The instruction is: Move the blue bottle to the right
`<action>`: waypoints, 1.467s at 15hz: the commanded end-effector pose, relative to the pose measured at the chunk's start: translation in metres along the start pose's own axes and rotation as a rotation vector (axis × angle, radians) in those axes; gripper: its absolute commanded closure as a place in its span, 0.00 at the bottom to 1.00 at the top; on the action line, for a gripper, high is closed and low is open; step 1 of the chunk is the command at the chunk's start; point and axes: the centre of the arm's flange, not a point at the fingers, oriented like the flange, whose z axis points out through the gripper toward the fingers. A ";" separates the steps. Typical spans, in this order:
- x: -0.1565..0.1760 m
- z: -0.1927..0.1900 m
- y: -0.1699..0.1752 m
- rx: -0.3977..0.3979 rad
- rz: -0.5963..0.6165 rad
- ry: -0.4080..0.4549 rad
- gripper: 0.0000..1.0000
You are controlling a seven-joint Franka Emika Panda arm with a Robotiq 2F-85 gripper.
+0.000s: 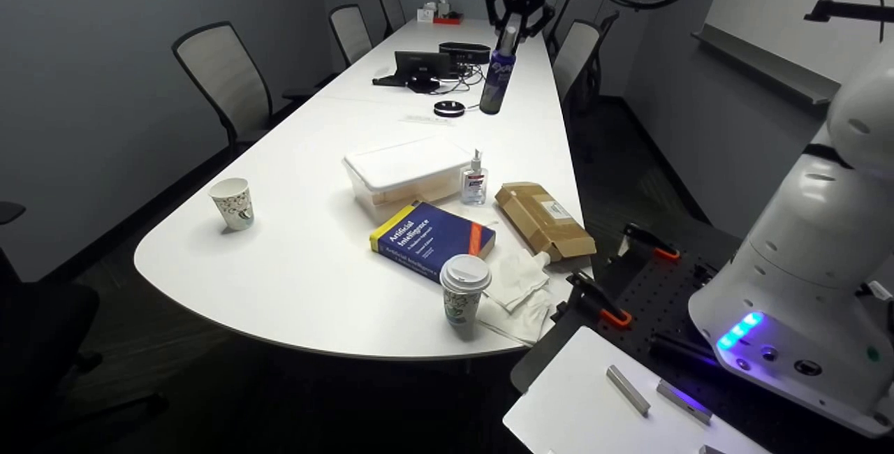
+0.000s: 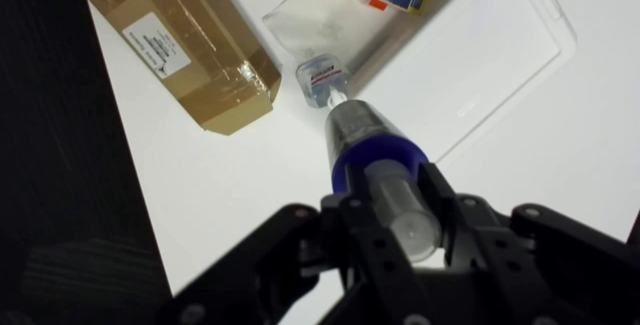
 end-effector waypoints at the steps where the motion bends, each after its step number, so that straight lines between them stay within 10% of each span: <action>1: 0.048 -0.008 0.010 0.028 0.004 0.030 0.93; 11: 0.158 0.050 0.034 0.012 -0.024 0.006 0.93; 22: 0.209 0.139 0.087 -0.026 -0.070 -0.052 0.93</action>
